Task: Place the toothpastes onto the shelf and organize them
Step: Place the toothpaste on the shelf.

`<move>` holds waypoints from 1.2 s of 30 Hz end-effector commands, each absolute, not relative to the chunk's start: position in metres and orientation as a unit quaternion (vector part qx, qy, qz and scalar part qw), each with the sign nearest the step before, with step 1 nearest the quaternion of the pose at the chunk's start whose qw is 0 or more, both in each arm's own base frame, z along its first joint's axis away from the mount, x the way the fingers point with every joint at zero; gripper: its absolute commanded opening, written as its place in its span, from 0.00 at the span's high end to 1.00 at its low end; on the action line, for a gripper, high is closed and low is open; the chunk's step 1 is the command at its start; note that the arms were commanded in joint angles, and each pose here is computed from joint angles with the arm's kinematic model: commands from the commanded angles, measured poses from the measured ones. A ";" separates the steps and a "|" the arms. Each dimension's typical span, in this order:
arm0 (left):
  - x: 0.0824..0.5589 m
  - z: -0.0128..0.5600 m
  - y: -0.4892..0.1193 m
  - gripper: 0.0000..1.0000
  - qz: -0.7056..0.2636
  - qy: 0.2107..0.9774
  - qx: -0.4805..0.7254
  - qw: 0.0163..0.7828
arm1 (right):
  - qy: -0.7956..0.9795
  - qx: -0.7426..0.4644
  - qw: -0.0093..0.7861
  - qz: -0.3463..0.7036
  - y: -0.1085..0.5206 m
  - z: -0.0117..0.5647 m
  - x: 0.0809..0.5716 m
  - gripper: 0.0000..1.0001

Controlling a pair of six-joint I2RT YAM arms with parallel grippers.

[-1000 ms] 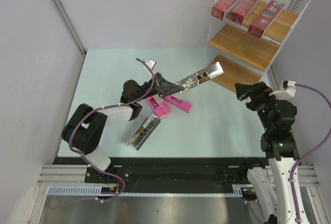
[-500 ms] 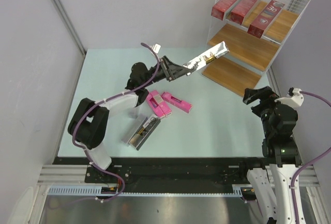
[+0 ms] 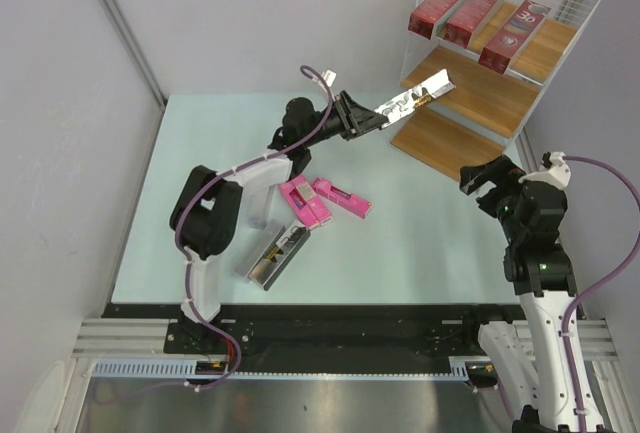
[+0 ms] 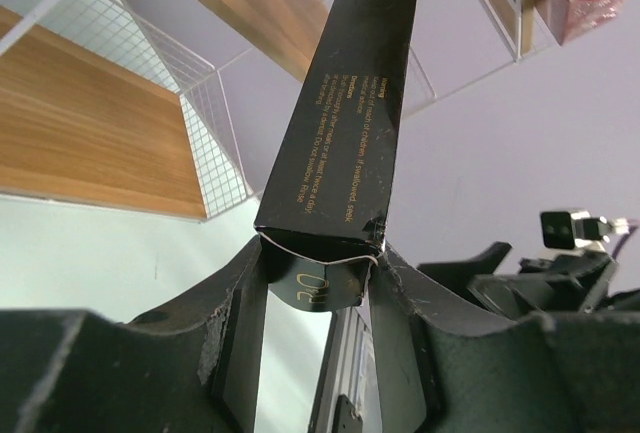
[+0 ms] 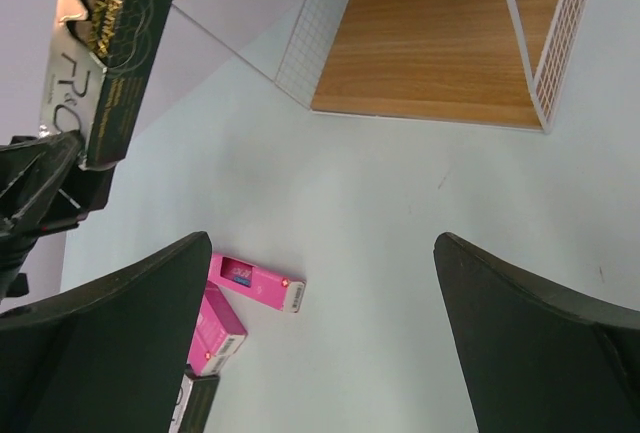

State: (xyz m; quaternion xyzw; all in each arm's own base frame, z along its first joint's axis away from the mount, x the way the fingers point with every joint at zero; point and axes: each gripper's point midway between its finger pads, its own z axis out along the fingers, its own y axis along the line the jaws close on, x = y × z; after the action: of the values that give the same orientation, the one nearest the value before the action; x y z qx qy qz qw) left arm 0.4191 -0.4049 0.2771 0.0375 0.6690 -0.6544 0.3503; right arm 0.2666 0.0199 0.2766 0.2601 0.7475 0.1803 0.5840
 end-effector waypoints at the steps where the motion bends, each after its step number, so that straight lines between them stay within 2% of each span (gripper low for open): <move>1: 0.426 0.323 -0.420 0.90 -0.679 0.624 0.051 0.385 | 0.723 0.235 0.621 0.192 0.022 0.315 0.264 0.00; 16: 0.454 0.352 -0.468 0.91 -0.696 0.598 -0.023 0.397 | 0.725 0.228 0.620 0.193 0.024 0.317 0.259 0.00; 36: 0.509 0.355 -0.477 0.89 -0.643 0.639 -0.118 0.406 | 0.725 0.227 0.621 0.193 0.024 0.317 0.250 0.00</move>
State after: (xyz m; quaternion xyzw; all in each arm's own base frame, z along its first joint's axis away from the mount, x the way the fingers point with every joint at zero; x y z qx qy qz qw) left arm 0.5052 -0.4849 0.3154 -0.1039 0.6682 -0.6295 0.3827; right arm 0.2551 0.0235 0.2951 0.2399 0.7396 0.1888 0.5998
